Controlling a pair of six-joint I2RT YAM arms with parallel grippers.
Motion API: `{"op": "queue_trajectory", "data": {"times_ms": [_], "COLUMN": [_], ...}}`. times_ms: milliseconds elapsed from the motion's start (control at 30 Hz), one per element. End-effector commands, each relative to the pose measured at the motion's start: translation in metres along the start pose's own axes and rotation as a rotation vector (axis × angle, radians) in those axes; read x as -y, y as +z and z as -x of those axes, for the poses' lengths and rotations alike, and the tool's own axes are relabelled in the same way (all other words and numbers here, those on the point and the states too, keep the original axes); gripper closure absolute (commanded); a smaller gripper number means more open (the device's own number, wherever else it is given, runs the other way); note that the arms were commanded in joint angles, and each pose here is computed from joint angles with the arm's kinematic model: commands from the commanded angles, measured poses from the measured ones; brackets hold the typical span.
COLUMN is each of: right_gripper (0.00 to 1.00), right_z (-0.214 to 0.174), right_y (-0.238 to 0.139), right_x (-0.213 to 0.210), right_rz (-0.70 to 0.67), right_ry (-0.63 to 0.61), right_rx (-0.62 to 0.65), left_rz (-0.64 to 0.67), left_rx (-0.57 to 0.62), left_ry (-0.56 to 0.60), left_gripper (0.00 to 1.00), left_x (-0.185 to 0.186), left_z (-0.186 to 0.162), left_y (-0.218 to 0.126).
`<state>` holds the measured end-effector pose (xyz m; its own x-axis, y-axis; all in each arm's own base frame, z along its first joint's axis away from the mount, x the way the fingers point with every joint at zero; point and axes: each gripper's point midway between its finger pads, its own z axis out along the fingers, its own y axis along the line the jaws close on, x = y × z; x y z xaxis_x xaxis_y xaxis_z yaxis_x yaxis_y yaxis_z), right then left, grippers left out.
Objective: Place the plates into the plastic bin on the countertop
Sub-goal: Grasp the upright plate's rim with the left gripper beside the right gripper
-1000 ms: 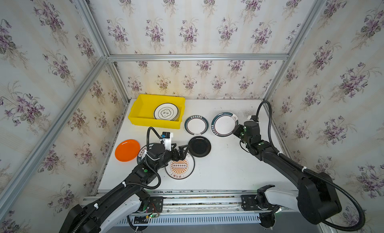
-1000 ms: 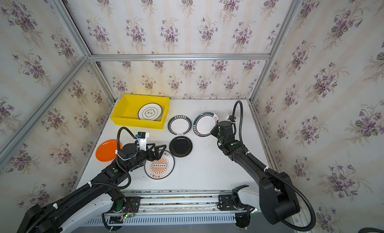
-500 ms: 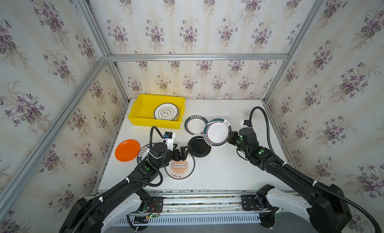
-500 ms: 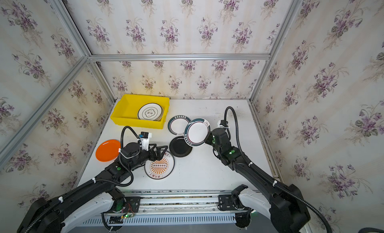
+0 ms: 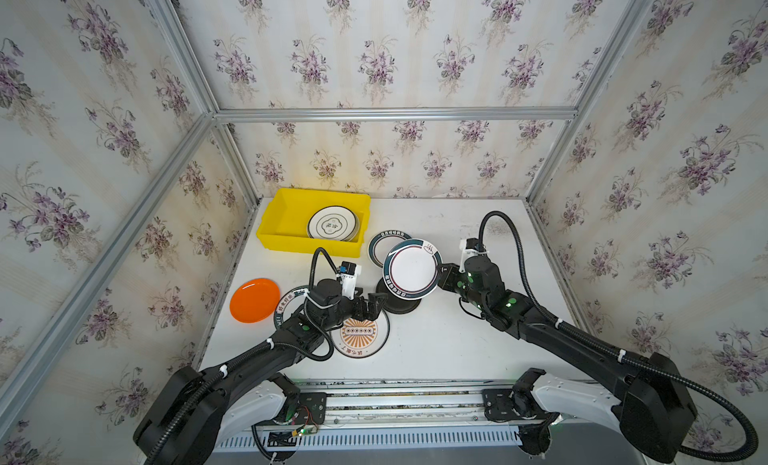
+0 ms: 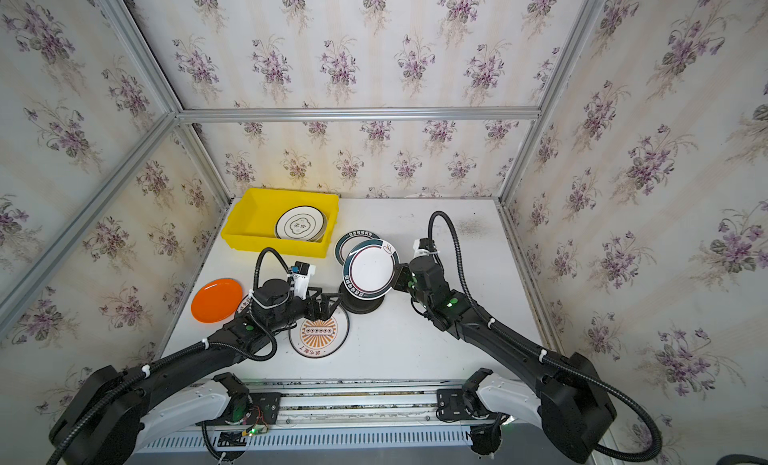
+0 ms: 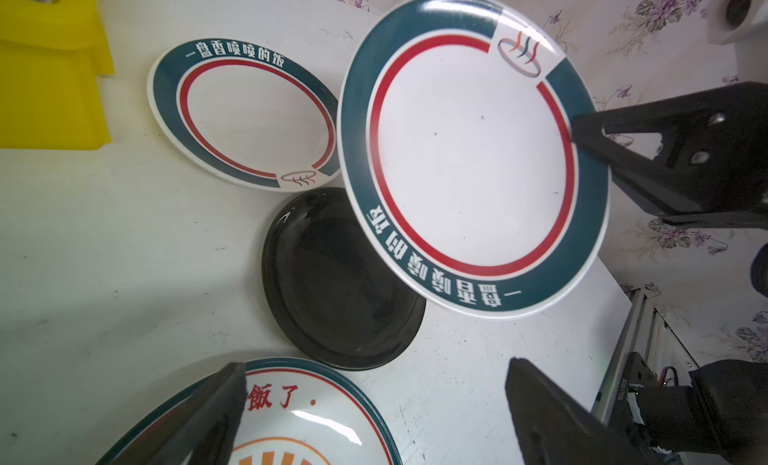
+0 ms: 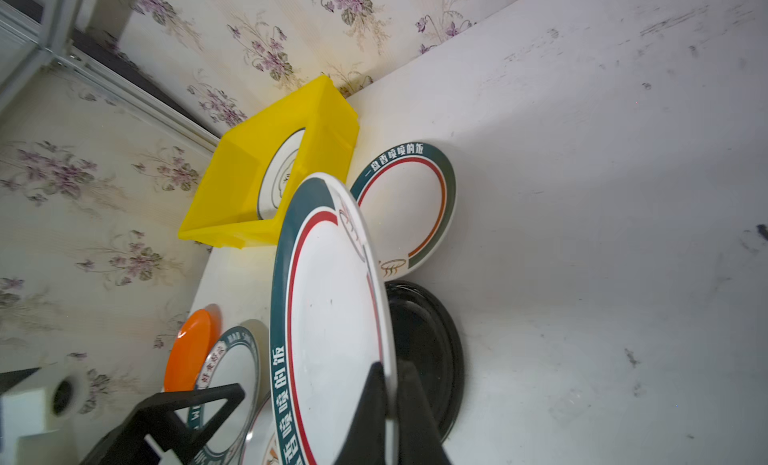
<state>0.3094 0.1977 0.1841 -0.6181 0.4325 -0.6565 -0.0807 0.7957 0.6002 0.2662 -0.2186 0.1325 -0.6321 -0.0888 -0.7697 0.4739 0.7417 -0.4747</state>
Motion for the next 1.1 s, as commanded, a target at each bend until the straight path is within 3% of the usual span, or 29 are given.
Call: {"op": "queue_trajectory", "data": {"times_ms": [0,133,567,633,767,1067], "right_gripper": [1.00,1.00,1.00,1.00,1.00,1.00], "right_z": [0.003,-0.009,-0.014,-0.015,-0.020,-0.034], "right_y": [-0.004,-0.008,-0.017,-0.017,-0.014,-0.012], "right_x": [-0.016,-0.018,-0.034,-0.036,-0.037,-0.055], "right_rz": [0.105,0.132,0.283,0.302,0.311,0.390], "right_ry": [0.090,0.097,0.136,0.145,0.146,0.089], "right_rx": [0.022,-0.026,-0.015,-0.015,-0.027,-0.045], "left_rz": [-0.077,-0.101,-0.130,-0.136,-0.162,-0.181], "left_rx": [0.038,0.030,0.009,0.011,0.019,0.027], "left_ry": [0.018,0.024,0.007,0.010,0.013,-0.003], "left_gripper": [0.00,0.00,0.02,0.08,0.30,0.48], "left_x": [0.015,0.019,0.021,0.021,0.025,0.026], "left_z": [0.011,0.010,0.004,0.004,0.005,0.005], "left_y": [0.001,0.002,0.008,0.008,0.007,0.006]}}
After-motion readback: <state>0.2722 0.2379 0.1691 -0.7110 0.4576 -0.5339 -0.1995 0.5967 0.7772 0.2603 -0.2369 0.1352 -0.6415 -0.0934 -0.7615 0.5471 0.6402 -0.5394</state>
